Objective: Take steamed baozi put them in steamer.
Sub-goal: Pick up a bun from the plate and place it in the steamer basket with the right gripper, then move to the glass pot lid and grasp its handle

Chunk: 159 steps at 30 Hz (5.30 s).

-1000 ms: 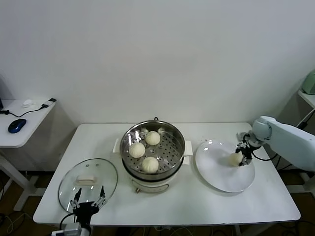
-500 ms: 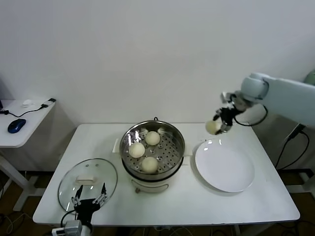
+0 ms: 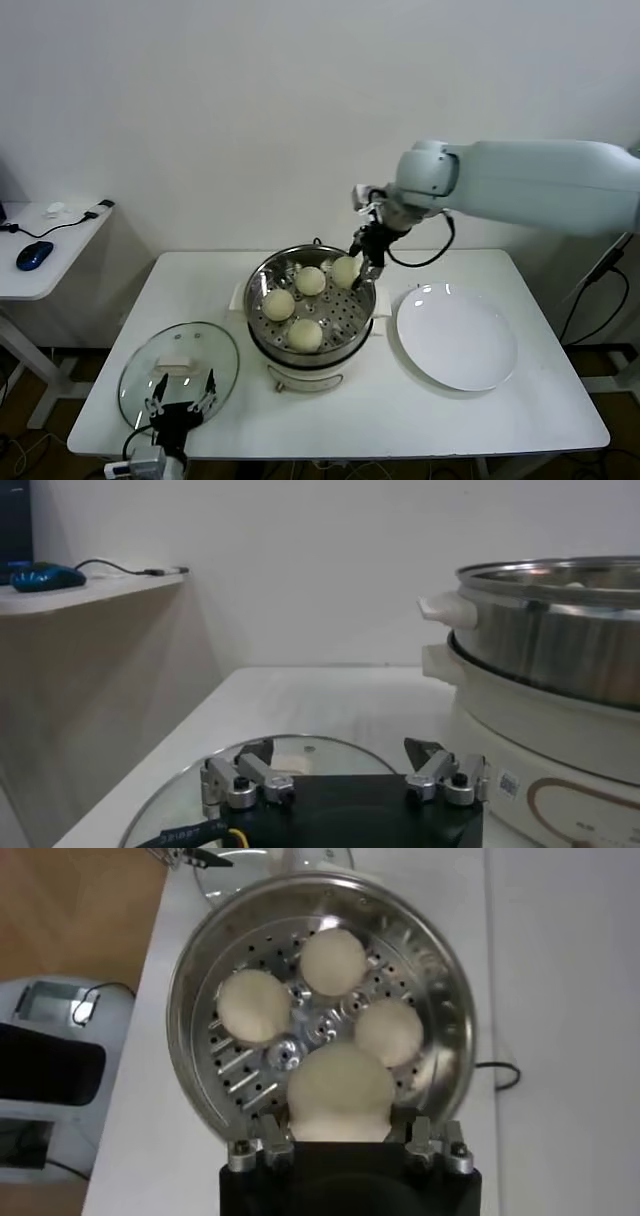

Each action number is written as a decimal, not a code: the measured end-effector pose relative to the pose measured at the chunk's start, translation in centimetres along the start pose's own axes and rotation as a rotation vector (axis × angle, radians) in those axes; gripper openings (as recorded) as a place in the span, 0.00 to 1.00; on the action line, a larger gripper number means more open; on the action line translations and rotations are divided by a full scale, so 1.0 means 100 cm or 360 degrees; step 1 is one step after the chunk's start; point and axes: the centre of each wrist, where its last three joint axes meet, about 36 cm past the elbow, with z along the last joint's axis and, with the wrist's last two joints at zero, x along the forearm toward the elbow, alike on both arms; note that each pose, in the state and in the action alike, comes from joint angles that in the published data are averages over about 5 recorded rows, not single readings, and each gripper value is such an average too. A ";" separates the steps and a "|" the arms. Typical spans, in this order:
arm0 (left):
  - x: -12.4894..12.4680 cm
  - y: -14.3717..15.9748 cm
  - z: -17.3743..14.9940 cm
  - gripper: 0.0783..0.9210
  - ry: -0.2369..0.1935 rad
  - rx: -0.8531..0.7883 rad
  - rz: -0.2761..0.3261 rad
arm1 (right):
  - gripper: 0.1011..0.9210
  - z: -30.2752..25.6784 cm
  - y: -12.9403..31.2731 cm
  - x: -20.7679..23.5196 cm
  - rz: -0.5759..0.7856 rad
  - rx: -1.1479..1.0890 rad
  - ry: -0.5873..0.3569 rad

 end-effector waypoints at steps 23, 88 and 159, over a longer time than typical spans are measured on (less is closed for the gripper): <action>-0.006 0.002 0.003 0.88 0.0011 0.0019 -0.0002 | 0.69 -0.010 0.009 -0.086 -0.0008 0.0022 0.0178; -0.013 0.028 0.013 0.88 -0.0282 -0.0470 -0.0121 | 0.88 0.298 0.345 -0.225 0.1744 -0.1774 -0.1236; -0.095 0.079 0.106 0.35 -0.0319 -0.2459 -0.0323 | 0.88 0.269 0.426 -0.271 0.1906 -0.1957 -0.1319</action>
